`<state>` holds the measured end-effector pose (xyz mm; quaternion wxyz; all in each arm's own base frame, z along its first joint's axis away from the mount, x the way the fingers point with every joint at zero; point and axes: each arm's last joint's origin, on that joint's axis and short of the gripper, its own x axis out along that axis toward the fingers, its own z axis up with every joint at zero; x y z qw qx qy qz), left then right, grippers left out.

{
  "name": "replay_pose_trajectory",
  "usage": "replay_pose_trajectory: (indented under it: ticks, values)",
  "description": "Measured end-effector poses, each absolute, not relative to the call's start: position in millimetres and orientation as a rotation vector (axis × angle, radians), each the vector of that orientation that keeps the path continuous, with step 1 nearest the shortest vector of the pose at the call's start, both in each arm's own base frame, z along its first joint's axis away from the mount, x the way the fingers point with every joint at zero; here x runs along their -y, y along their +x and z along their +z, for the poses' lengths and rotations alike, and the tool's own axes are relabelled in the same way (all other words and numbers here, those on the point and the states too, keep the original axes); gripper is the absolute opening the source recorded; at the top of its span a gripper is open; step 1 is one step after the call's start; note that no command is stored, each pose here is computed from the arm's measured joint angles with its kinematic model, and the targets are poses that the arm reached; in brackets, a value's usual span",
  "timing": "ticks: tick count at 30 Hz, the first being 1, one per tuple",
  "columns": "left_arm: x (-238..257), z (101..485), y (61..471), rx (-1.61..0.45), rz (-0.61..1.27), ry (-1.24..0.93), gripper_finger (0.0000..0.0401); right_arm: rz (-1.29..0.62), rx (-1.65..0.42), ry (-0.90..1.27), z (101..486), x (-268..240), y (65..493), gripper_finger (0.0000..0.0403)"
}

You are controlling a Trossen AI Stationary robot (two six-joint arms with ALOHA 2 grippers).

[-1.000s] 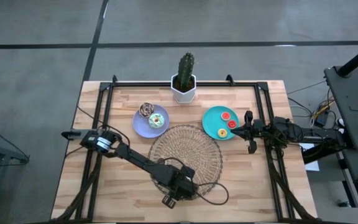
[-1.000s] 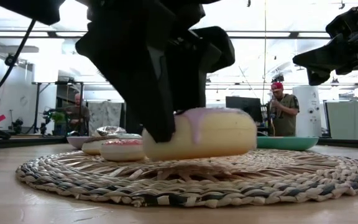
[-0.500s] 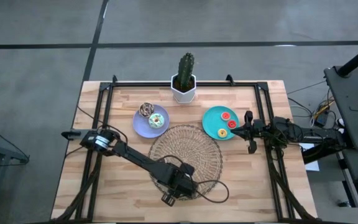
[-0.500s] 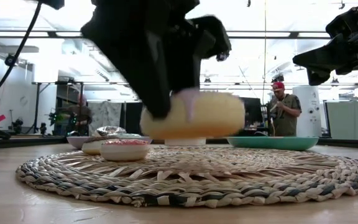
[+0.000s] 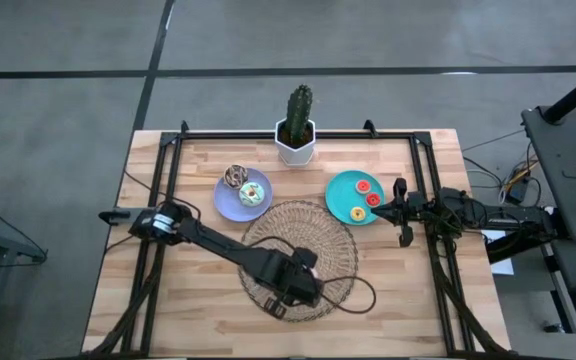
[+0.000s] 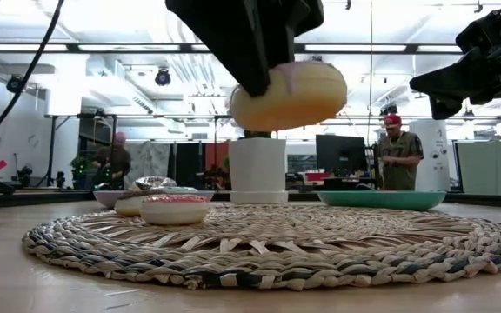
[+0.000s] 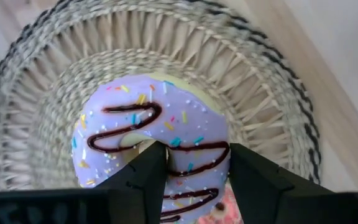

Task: Pick & Place donuts
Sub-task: Put the large purple donut on the purple plate

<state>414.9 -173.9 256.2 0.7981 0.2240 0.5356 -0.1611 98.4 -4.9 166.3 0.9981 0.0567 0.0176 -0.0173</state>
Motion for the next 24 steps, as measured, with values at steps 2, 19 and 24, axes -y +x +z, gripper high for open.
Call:
replay_pose_trajectory:
  ticks: [2, 19, 24]
  values:
    - [169, 260, 414, -1.149, -0.338, 0.476, 0.0138, -0.034, -0.035, 0.113, 166, 5, 98, 0.0008]
    - [129, 268, 416, -1.203, -0.264, 0.430, 0.0138, -0.034, -0.034, 0.113, 166, 5, 98, 0.0008]
    - [115, 270, 413, -1.220, -0.235, 0.409, 0.0138, -0.034, -0.034, 0.113, 166, 5, 98, 0.0008]
